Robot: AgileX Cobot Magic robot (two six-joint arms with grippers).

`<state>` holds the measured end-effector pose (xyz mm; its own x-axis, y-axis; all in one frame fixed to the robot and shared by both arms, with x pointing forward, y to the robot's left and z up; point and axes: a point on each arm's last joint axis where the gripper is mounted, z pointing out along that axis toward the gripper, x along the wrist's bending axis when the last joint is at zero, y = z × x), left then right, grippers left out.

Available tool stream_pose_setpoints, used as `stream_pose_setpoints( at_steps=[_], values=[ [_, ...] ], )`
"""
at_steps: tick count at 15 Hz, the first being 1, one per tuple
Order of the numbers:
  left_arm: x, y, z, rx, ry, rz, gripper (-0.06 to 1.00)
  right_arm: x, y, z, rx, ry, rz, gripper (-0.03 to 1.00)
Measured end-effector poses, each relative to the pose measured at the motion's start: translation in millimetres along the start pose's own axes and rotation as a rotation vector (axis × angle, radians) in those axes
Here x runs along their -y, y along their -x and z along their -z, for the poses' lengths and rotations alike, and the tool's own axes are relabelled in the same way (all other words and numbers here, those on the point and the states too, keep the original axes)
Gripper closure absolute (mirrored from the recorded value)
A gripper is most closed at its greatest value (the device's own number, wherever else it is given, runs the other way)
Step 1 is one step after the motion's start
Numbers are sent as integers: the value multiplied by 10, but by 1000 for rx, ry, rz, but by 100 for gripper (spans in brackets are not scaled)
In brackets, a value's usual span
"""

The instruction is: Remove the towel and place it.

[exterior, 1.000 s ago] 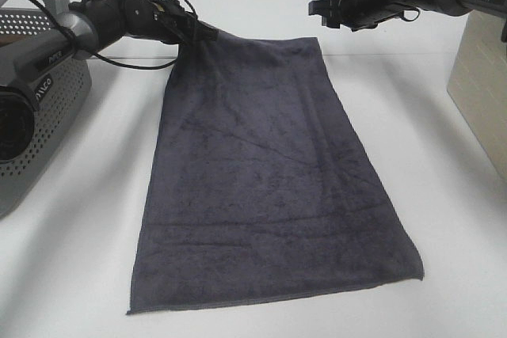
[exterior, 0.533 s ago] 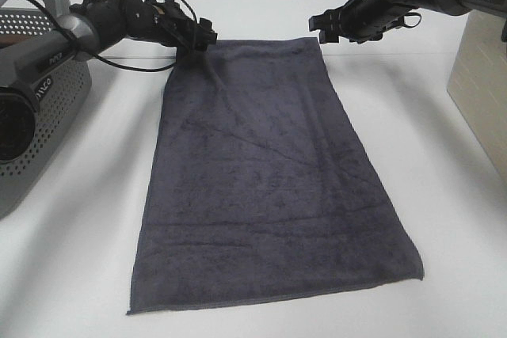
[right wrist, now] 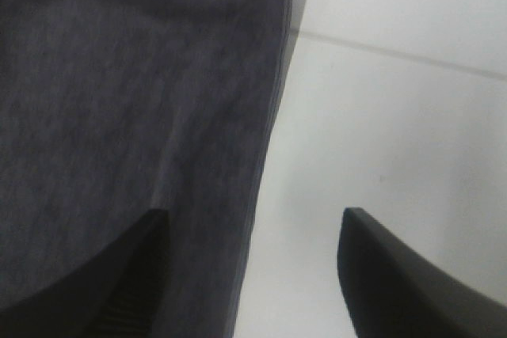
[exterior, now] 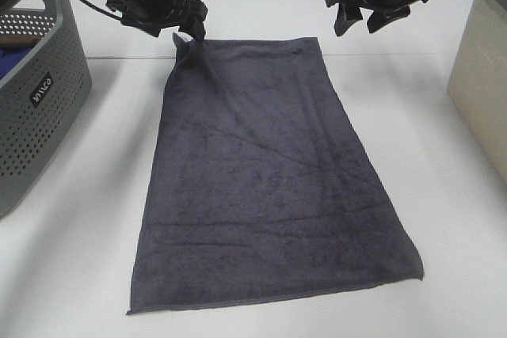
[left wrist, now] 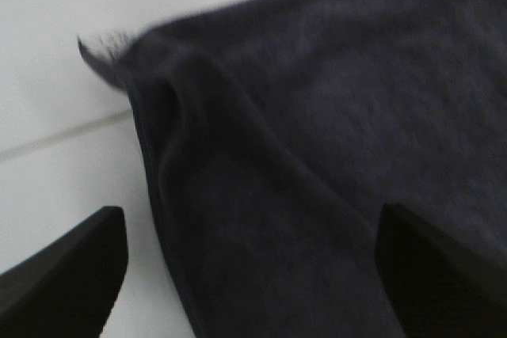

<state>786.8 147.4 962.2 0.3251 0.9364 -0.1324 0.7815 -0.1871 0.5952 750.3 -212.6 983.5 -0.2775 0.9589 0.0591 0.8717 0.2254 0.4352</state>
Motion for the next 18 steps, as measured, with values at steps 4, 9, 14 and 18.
stream_pose_setpoints(
  at_steps=[4,9,14,18],
  values=[
    [51,67,285,14,-169,138,14,207,-50,154,-40,-245,-8,36],
    [3,277,391,70,-158,134,14,360,-72,269,-29,-300,-84,36],
    [269,685,661,40,-302,127,14,897,-161,754,-19,-409,-90,36],
    [759,690,980,-34,-471,115,14,1227,-222,888,-38,-476,-105,36]
  ],
)
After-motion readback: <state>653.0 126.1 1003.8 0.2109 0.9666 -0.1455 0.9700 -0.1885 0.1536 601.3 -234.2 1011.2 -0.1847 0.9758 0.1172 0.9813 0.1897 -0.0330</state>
